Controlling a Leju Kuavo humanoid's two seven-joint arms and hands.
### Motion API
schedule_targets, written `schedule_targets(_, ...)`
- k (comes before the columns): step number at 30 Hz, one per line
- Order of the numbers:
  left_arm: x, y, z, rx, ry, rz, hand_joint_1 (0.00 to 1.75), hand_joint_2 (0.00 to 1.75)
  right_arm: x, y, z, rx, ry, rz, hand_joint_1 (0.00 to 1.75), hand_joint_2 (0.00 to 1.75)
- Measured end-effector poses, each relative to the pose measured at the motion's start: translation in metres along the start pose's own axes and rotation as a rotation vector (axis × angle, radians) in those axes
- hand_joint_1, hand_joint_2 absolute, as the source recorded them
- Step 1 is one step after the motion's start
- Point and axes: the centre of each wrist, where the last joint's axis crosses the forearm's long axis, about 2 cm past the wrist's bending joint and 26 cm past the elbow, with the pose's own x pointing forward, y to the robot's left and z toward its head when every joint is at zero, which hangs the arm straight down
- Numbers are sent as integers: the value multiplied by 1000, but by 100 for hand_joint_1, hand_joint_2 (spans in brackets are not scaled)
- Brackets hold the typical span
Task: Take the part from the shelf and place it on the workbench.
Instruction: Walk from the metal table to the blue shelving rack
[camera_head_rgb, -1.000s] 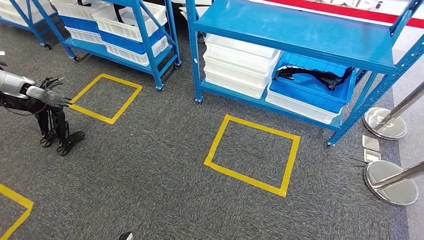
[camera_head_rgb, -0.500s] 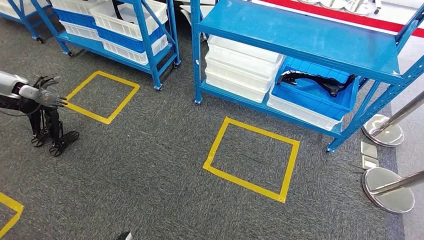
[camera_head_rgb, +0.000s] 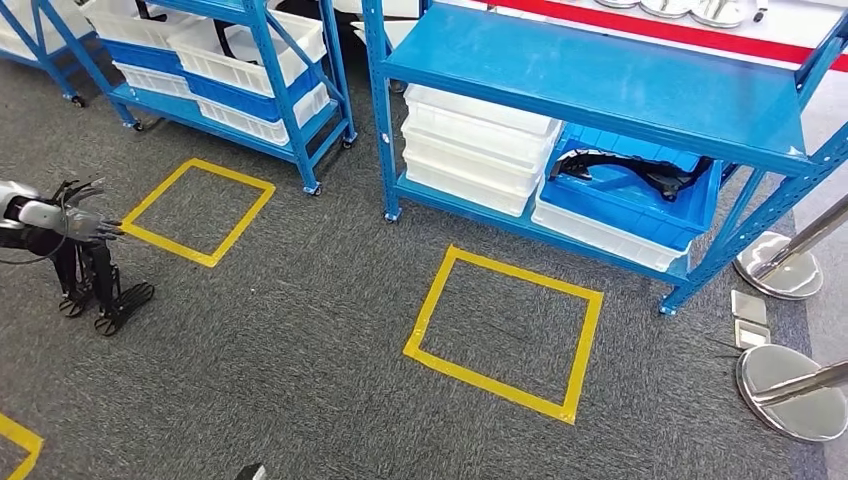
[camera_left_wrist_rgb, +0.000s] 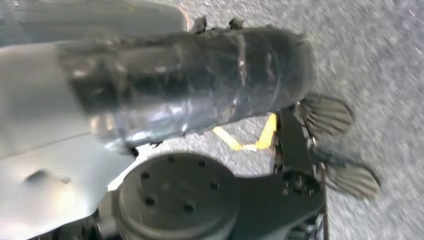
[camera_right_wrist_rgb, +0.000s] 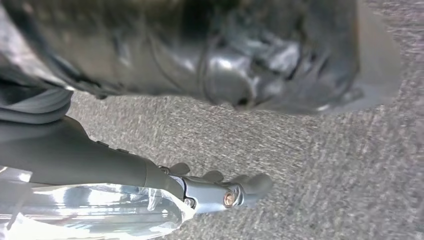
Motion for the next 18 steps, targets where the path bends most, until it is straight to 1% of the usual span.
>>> schedule_targets(11, -1, 4, 0, 8, 4, -5, 0, 0, 1, 3, 0, 5, -2, -2, 0, 0)
schedule_targets(14, 1, 2, 0, 3, 1, -5, 0, 0, -2, 2, 0, 3, 6, 3, 0, 0)
schedule_targets(18, -1, 0, 1, -5, 5, -3, 0, 0, 1, 2, 0, -3, 4, 15, 0, 0)
